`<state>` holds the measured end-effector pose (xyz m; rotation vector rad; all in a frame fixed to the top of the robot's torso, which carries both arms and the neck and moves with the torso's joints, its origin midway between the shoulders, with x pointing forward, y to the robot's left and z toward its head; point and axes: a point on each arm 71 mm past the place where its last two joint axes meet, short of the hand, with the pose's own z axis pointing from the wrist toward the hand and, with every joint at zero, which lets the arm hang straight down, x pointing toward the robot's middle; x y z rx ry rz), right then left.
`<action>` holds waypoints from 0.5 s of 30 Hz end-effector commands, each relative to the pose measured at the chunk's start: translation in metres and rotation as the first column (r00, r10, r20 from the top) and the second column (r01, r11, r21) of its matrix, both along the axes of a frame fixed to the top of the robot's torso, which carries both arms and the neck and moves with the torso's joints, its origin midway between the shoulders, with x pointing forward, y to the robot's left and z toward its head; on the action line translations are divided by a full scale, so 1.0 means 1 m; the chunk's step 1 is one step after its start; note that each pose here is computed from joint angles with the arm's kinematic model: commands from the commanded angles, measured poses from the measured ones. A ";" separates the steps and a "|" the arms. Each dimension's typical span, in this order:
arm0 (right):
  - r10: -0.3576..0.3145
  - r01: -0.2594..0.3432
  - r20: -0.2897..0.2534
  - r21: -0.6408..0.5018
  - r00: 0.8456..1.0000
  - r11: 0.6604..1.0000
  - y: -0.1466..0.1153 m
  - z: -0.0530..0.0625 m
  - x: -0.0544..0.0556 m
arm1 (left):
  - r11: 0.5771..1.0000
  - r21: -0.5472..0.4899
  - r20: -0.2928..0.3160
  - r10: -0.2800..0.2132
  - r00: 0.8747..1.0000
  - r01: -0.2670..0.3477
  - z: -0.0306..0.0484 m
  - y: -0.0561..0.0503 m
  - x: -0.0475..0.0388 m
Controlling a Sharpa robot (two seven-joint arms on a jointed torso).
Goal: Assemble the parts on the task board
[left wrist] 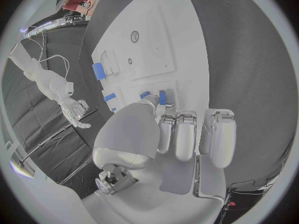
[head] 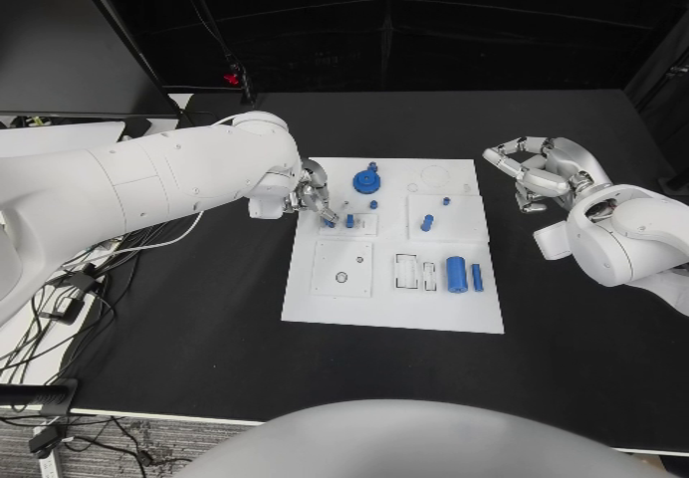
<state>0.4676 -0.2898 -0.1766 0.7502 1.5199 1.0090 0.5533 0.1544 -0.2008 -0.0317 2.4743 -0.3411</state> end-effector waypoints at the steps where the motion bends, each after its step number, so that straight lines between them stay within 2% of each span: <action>1: 0.003 -0.003 0.005 0.002 1.000 1.000 0.001 0.001 0.000 | 0.998 0.062 -0.031 0.008 0.999 -0.006 -0.0078 0.006 -0.0025; 15: 0.004 -0.004 0.004 0.002 1.000 1.000 0.001 0.001 0.000 | 0.997 0.071 -0.040 0.001 0.999 0.002 -0.0083 0.004 -0.0029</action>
